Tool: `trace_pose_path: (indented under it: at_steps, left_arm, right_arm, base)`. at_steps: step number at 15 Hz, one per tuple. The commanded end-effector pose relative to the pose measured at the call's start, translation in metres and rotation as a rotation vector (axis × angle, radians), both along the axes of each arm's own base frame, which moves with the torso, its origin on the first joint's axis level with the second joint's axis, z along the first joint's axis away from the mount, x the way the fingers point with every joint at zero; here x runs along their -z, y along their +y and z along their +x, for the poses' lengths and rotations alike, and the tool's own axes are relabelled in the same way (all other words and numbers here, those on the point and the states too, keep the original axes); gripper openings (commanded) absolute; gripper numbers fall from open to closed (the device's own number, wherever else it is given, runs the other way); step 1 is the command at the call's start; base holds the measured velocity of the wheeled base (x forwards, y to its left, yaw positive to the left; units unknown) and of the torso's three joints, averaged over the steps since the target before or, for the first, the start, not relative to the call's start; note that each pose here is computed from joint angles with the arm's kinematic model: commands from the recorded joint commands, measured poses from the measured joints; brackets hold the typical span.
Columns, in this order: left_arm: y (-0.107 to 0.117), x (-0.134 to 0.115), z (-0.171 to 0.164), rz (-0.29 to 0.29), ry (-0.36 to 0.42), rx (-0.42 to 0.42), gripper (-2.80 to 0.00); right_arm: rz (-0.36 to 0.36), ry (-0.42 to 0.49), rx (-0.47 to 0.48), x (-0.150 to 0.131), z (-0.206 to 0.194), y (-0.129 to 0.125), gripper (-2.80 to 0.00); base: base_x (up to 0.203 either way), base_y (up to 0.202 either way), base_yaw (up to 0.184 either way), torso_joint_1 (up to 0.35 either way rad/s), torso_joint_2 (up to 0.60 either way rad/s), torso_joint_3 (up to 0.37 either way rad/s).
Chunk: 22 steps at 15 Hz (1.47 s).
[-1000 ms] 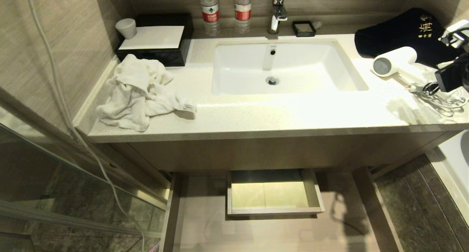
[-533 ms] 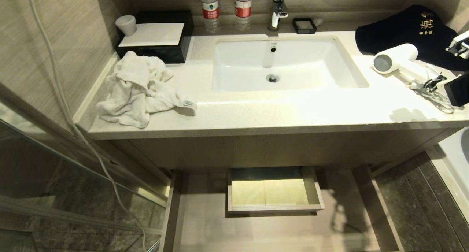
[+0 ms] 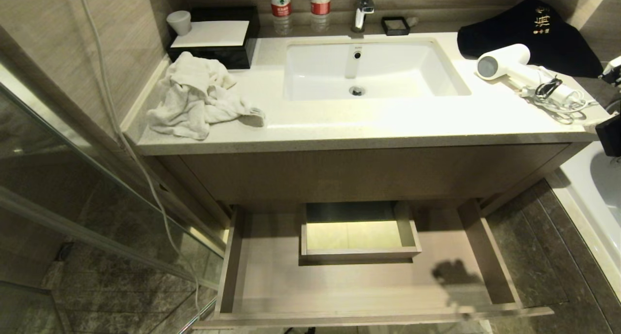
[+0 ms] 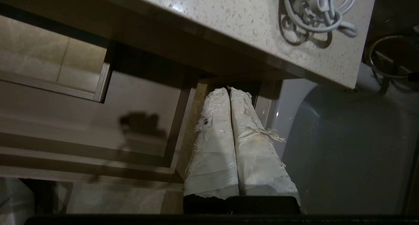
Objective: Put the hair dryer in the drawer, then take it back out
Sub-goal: Close the drawer
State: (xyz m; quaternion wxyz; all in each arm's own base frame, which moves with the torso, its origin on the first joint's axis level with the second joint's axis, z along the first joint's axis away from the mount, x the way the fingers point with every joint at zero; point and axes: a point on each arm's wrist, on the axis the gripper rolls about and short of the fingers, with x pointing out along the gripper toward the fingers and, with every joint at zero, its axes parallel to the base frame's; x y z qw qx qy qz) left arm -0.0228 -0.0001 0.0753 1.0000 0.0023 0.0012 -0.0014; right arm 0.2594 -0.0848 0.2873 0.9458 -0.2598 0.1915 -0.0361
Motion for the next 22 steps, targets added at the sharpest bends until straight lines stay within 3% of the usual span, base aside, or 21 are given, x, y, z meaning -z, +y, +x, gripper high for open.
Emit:
trace_pose_path:
  at_steps: [1,8,22]
  left_arm:
    - [0.0,0.0,0.0,0.0,0.002,0.0,-2.8]
    - [0.0,0.001,0.0,0.0,0.004,0.0,-2.8]
    - [0.0,0.001,0.0,0.0,0.004,0.0,-2.8]
  right_arm:
    - [0.0,0.005,-0.002,0.002,-0.007,0.003,-2.8]
    - [0.018,0.068,0.0,0.022,-0.027,0.009,-2.8]
    - [0.091,0.29,-0.003,0.093,-0.087,0.03,-2.8]
  base:
    - [0.0,0.0,0.0,-0.272,0.0,-0.267]
    - [0.0,0.0,0.0,-0.301,0.11,-0.179]
    - [0.0,0.0,0.0,-0.256,0.44,0.176]
